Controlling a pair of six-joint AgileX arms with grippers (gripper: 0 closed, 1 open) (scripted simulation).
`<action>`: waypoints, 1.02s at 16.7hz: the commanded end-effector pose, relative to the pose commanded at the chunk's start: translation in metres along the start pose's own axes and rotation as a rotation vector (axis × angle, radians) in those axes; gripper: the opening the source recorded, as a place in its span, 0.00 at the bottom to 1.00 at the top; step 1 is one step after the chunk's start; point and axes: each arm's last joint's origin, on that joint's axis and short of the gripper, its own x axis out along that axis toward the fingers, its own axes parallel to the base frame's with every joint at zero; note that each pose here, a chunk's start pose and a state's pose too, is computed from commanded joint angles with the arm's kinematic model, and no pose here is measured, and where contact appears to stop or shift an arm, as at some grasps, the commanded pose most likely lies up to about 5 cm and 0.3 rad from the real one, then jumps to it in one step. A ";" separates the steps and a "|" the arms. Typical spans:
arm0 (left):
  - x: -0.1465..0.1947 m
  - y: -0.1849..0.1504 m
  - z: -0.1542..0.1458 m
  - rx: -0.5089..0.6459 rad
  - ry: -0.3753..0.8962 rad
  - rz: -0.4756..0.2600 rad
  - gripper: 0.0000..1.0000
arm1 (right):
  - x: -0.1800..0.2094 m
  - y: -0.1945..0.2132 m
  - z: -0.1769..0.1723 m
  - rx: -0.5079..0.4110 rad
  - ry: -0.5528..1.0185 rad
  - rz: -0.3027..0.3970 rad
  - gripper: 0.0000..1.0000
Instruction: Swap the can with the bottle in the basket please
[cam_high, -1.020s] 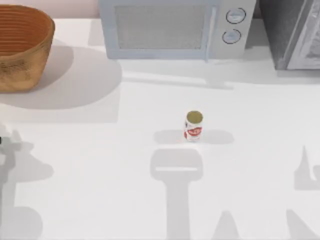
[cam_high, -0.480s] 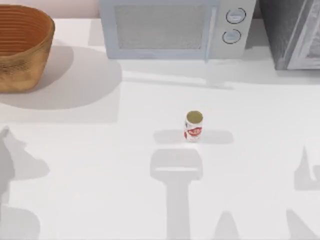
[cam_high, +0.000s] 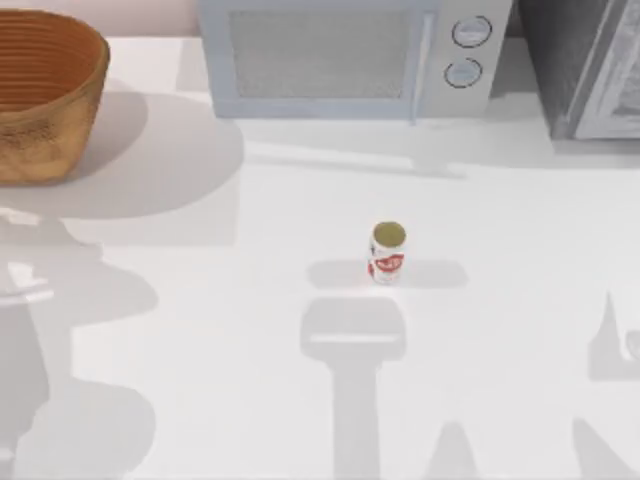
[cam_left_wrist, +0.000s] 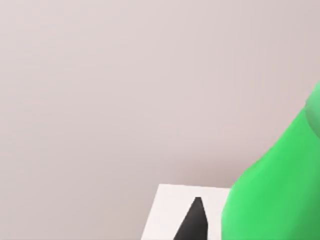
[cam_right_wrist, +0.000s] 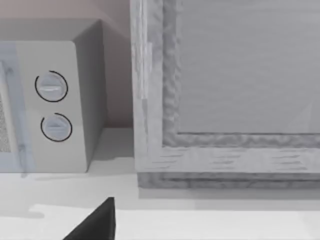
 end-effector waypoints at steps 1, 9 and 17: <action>0.007 -0.004 0.013 -0.003 0.006 -0.011 0.00 | 0.000 0.000 0.000 0.000 0.000 0.000 1.00; 0.039 -0.068 0.102 -0.030 0.121 -0.157 0.00 | 0.000 0.000 0.000 0.000 0.000 0.000 1.00; 0.041 -0.087 0.118 -0.032 0.155 -0.198 0.00 | 0.000 0.000 0.000 0.000 0.000 0.000 1.00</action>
